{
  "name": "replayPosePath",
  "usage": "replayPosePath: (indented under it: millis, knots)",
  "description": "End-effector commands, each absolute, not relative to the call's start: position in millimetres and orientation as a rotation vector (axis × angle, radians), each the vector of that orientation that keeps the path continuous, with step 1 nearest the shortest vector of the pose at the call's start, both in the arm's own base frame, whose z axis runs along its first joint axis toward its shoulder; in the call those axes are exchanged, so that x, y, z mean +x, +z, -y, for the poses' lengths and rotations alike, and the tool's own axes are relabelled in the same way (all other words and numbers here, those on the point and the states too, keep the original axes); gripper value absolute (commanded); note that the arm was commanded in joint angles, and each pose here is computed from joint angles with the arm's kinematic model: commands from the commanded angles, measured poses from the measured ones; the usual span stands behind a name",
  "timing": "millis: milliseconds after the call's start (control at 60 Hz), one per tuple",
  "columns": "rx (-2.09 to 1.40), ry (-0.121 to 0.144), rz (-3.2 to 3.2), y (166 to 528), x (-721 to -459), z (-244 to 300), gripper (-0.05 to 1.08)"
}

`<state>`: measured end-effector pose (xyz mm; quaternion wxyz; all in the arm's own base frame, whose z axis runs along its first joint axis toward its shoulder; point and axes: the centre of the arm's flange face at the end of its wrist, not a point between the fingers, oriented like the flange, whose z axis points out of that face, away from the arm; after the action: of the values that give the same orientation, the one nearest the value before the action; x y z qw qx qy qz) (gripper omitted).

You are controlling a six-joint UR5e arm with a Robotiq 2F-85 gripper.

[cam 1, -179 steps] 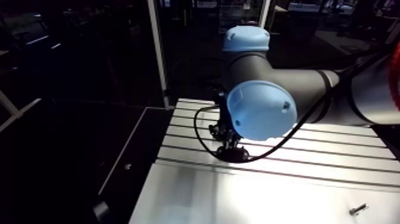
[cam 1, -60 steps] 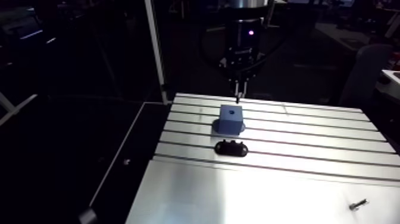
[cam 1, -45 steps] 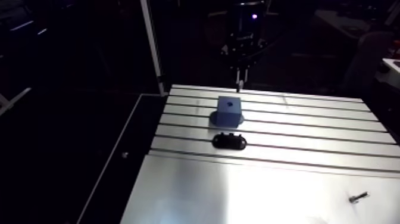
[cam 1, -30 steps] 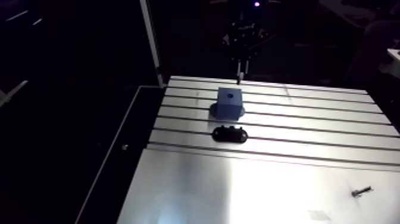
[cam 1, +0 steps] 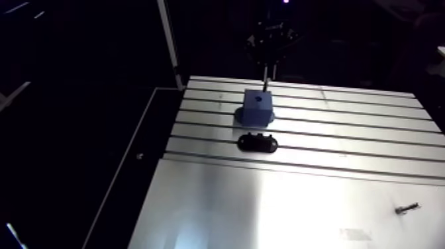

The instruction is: Pick up the M10 bolt and insert it into the hex recess until seated.

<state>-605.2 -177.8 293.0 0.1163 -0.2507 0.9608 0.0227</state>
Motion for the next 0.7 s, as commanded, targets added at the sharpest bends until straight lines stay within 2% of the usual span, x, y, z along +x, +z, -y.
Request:
replayPosePath:
  millis: [17, 700]
  knots:
    - [-0.735, 0.067, -2.794, 278.2, -608.3, 180.4, 0.78]
    - [-0.719, 0.056, -2.800, 271.9, -616.4, 182.1, 0.80]
